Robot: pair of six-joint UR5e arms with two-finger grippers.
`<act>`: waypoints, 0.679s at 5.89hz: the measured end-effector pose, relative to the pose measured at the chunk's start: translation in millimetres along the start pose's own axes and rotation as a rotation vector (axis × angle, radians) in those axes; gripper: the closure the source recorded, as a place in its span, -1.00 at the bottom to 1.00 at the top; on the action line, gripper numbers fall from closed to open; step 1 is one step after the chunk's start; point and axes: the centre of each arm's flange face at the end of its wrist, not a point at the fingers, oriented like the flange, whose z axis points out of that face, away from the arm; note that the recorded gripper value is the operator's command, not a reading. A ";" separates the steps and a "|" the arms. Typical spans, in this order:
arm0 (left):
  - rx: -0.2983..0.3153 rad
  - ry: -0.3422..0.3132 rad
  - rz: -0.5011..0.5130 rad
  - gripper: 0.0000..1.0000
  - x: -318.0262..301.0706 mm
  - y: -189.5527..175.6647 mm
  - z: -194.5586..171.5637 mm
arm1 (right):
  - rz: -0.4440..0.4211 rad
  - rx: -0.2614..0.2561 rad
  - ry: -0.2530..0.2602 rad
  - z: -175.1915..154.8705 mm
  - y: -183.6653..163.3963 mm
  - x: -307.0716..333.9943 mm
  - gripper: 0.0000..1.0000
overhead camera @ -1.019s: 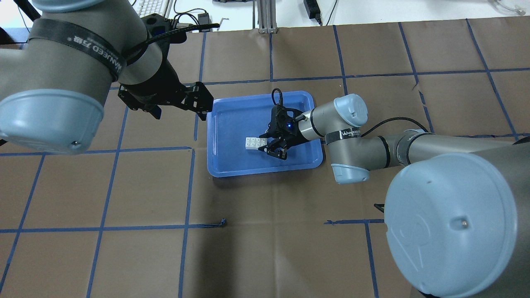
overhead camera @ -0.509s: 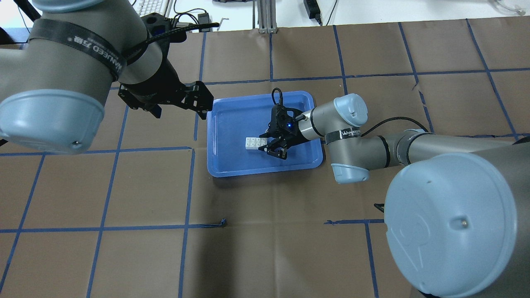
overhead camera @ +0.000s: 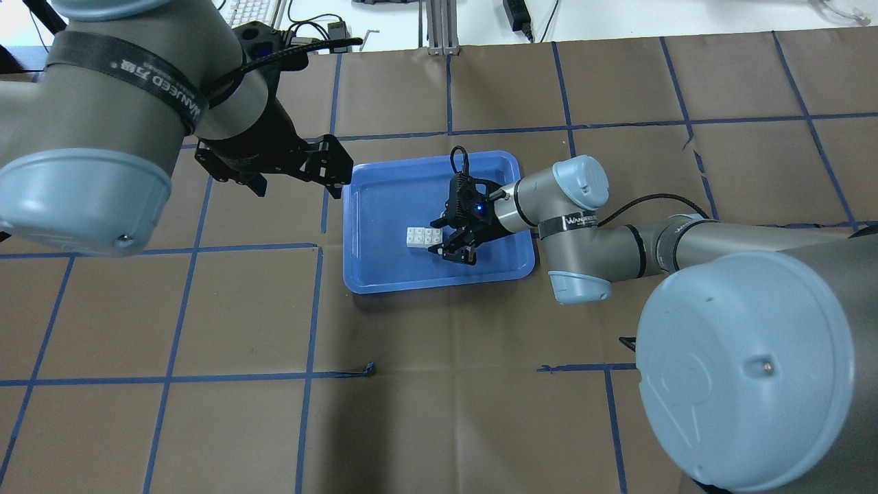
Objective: Assemble white blocks and place on blue tray
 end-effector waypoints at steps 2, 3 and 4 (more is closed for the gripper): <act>0.001 0.000 -0.001 -0.98 0.0 -0.1 -0.5 | 0.008 0.003 0.036 -9.4 -12.7 17.5 -0.99; 0.001 0.000 -0.001 -0.98 0.0 -0.1 -0.4 | 0.023 -0.013 0.087 -21.1 -24.2 39.8 -0.99; -0.001 0.000 -0.001 -0.98 0.0 0.0 -0.1 | 0.070 -0.042 0.140 -35.6 -34.9 60.0 -0.99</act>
